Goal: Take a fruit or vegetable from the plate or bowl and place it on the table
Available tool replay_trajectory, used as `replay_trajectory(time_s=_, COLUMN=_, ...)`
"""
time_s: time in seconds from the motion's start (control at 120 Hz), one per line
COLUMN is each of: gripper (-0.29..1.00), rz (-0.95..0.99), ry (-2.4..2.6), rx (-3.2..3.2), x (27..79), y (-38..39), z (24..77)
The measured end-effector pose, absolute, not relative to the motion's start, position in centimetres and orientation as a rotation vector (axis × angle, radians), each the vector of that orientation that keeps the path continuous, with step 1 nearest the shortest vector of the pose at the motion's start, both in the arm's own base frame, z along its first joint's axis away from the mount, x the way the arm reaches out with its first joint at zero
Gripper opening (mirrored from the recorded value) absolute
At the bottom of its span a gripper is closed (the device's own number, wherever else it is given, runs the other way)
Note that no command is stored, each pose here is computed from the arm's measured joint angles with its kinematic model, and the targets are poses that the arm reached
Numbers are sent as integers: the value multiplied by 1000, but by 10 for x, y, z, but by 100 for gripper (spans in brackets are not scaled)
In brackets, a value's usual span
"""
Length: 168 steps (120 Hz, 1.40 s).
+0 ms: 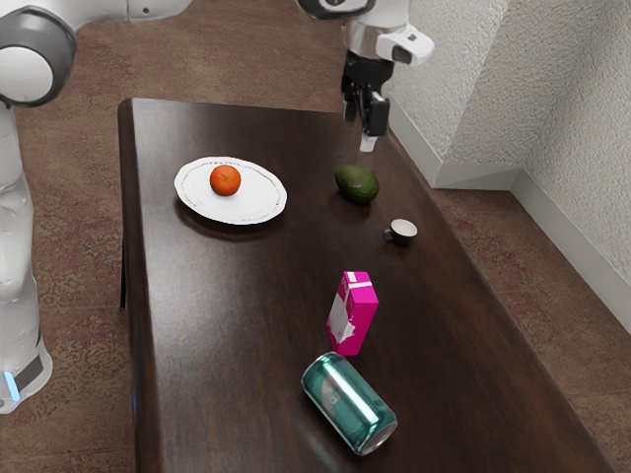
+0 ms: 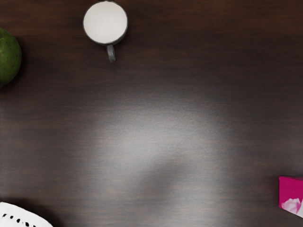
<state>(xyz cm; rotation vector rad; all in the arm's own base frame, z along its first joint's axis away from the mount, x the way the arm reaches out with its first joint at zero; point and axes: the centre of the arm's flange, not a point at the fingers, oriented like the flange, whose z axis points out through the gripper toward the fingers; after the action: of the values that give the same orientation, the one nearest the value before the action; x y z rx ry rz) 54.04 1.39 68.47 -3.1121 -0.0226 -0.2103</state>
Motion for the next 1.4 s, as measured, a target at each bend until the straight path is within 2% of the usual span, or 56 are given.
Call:
replay_trajectory(time_s=0.342, gripper=70, rz=-264, ry=-50, rx=-3097, x=540, y=30, z=696)
replay_trajectory(time_s=0.675, gripper=70, rz=-187, ry=-123, rx=-3099, x=558, y=62, z=669)
replay_trajectory(time_s=0.767, gripper=70, rz=-137, ry=-145, rx=-3117, x=520, y=72, z=644)
replay_trajectory(time_s=0.85, gripper=70, rz=-113, ry=-284, rx=-3124, x=459, y=118, z=605)
replay_trajectory(time_s=0.917, gripper=70, rz=-100, ry=-364, rx=-3118, x=430, y=147, z=573)
replay_trajectory(time_s=1.025, gripper=70, rz=-97, ry=-429, rx=-3094, x=409, y=177, z=539)
replay_trajectory(time_s=1.175, gripper=70, rz=-131, ry=-427, rx=-3071, x=383, y=192, z=521)
replay_trajectory(time_s=1.4, gripper=70, rz=-120, ry=-417, rx=-3089, x=380, y=210, z=493)
